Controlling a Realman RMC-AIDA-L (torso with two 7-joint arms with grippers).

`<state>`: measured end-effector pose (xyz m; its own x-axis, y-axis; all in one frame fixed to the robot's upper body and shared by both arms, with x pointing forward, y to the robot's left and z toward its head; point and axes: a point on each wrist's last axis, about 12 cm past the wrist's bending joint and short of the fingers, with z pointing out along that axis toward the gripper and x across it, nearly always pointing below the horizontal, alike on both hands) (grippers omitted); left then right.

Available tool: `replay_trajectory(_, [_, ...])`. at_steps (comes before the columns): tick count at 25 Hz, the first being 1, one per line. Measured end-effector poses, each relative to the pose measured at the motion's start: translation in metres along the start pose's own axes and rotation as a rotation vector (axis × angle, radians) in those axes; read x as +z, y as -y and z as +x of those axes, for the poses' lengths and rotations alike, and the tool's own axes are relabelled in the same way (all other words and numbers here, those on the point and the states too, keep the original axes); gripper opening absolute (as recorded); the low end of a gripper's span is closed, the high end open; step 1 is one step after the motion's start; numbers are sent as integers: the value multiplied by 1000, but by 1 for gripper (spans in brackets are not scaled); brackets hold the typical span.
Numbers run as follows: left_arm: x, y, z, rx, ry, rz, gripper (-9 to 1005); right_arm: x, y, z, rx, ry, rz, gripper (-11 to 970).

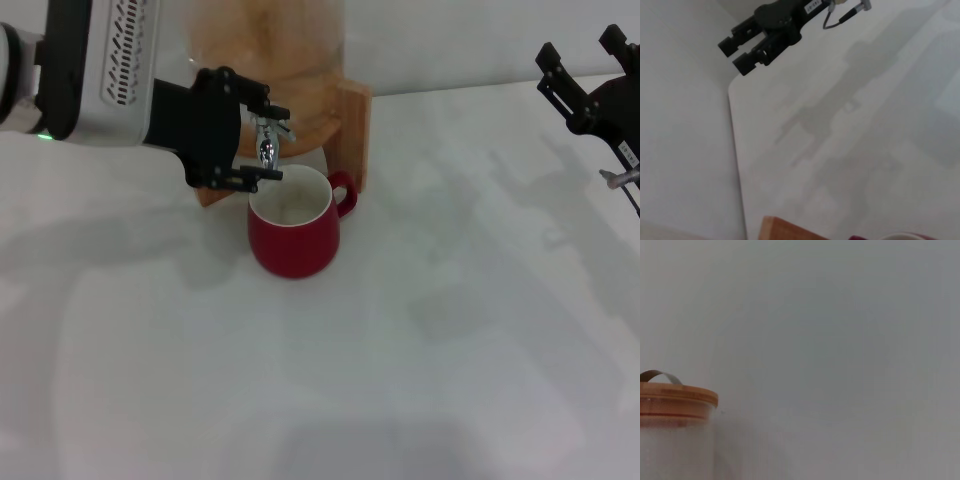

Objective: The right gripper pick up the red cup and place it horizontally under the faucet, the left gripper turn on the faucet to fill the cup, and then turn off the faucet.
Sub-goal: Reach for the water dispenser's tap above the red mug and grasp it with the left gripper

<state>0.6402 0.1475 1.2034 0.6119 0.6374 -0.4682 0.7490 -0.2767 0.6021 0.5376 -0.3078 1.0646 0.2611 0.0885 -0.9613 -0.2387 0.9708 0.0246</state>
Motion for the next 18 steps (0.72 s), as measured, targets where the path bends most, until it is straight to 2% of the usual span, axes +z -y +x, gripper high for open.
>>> replay_trajectory(9, [-6, -7, 1, 18, -15, -84, 600, 0, -1, 0, 0, -1, -4, 815])
replay_trajectory(14, [-12, 0, -4, 15, 21, -115, 600, 0, -1, 1, 0, -7, -2, 815])
replay_trajectory(18, [-17, 10, -12, -7, 62, -139, 599, 1, 0, 1, 1, -7, -1, 815])
